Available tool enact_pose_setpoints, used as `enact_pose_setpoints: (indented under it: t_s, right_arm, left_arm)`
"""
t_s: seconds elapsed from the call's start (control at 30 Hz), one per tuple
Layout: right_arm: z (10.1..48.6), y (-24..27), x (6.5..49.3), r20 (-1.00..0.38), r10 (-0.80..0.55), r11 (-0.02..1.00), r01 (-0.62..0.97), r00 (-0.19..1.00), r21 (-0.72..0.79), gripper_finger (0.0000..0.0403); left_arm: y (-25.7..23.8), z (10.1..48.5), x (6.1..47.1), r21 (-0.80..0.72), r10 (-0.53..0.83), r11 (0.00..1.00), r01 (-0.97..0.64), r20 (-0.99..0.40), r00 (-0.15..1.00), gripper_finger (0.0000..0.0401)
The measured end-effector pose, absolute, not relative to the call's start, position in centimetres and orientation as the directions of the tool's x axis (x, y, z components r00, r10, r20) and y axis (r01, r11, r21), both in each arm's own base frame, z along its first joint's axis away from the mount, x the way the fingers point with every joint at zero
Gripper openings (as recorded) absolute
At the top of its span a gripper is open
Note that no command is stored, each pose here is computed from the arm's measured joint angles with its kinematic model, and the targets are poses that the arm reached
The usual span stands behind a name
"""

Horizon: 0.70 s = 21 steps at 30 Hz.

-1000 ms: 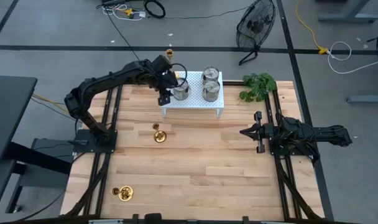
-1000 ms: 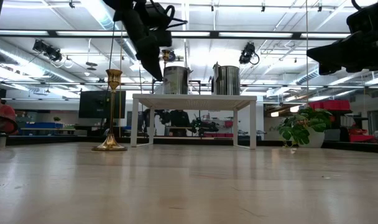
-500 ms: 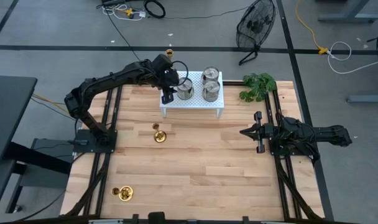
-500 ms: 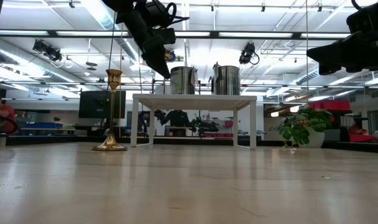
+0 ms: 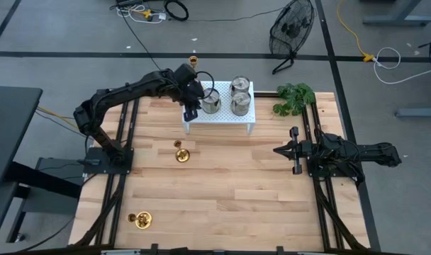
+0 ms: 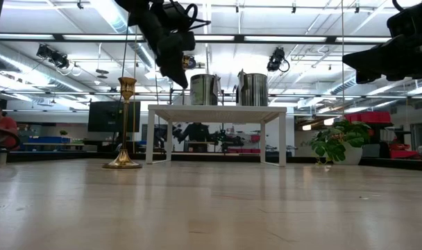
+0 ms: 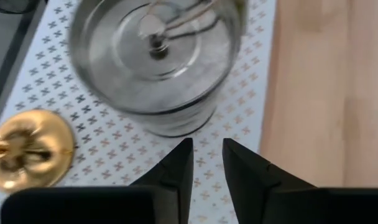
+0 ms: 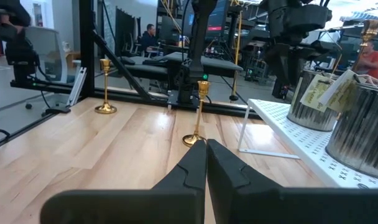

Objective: Pick & Place candle stick holders
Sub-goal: Put the scented candle can on the shelf

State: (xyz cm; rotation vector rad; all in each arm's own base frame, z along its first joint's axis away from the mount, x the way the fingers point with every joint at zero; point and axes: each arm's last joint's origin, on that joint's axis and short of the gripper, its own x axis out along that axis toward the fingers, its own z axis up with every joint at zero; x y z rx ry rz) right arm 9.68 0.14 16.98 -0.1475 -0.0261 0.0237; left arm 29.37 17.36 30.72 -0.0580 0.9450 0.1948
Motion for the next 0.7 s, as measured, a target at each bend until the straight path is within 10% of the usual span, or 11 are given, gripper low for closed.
enact_pose_setpoints:
  t_s: [0.7]
  right_arm:
    - [17.0,0.1,9.7,0.025,0.026,0.989,-0.022,0.999,-0.147,0.0017]
  left_arm:
    - [17.1,31.5,30.7,0.105,0.168,0.985,-0.135,-0.726,0.667,0.0036]
